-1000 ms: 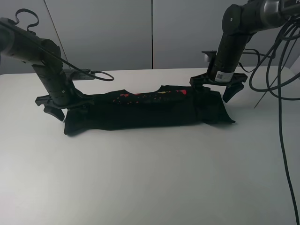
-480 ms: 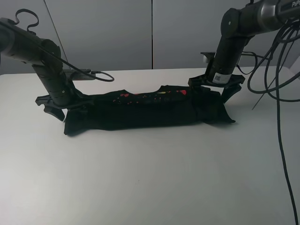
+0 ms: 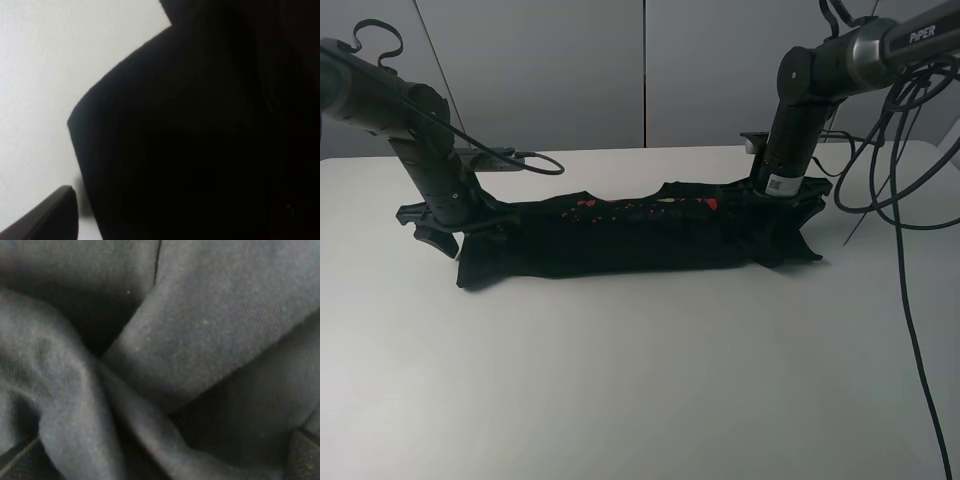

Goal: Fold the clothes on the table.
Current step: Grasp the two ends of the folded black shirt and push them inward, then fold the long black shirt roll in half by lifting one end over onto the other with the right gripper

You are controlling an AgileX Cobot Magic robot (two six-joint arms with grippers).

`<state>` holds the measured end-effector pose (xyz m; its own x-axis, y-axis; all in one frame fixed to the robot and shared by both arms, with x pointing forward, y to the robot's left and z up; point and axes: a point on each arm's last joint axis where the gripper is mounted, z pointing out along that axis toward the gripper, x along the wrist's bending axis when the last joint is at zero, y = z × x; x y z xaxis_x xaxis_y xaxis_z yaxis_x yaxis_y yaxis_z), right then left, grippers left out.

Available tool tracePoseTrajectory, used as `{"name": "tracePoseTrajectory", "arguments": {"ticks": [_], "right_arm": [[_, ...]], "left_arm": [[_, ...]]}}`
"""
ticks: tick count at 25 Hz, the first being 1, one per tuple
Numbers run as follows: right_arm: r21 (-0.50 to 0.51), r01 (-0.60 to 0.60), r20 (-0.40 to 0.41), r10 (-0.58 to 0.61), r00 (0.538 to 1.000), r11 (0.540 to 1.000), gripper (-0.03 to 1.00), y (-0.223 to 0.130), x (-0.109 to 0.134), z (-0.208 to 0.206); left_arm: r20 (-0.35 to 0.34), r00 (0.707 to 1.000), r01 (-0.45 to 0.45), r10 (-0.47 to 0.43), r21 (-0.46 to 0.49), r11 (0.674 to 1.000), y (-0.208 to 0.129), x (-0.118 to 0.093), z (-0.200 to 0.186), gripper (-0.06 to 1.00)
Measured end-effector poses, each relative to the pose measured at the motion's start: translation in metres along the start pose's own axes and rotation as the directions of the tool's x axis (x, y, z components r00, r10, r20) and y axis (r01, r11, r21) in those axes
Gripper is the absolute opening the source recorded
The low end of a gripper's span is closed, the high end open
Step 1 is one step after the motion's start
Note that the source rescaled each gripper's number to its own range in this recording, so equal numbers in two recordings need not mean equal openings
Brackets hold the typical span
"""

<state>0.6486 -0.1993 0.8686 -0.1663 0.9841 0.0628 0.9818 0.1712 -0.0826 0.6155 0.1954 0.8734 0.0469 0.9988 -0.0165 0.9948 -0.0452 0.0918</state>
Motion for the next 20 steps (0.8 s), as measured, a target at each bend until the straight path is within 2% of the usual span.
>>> {"name": "tracePoseTrajectory", "arguments": {"ticks": [6,7,9,14,15,20], "right_arm": [[0.012,0.006,0.011,-0.007,1.000,1.000,1.00,0.0008,0.0009,0.0048],[0.016,0.008,0.013,-0.008,1.000,1.000,0.96,0.0006,0.0006,0.0057],[0.018,0.012,0.021,-0.013,1.000,1.000,0.82,0.0011,-0.0002,0.0069],[0.017,0.001,-0.057,0.000,0.998,1.000,0.17,0.0015,0.0076,0.0084],[0.017,0.005,-0.065,-0.004,0.998,1.000,0.11,0.0015,0.0083,0.0083],[0.019,0.028,-0.081,-0.026,0.996,0.999,0.12,0.0012,0.0097,0.0082]], "left_arm": [[0.005,1.000,-0.004,0.004,0.001,1.000,-0.0001,-0.0004,0.0000,0.99],[0.005,1.000,-0.006,0.006,0.001,1.000,-0.0001,-0.0004,0.0000,0.99],[0.005,1.000,-0.012,0.012,0.001,1.000,-0.0001,-0.0004,0.0000,0.99],[0.004,1.000,-0.015,0.015,0.003,1.000,-0.0002,-0.0004,0.0006,0.99],[0.008,1.000,-0.011,0.011,0.003,1.000,-0.0003,-0.0007,0.0007,0.99],[0.008,1.000,-0.011,0.011,0.003,1.000,-0.0003,-0.0007,0.0007,0.99]]}}
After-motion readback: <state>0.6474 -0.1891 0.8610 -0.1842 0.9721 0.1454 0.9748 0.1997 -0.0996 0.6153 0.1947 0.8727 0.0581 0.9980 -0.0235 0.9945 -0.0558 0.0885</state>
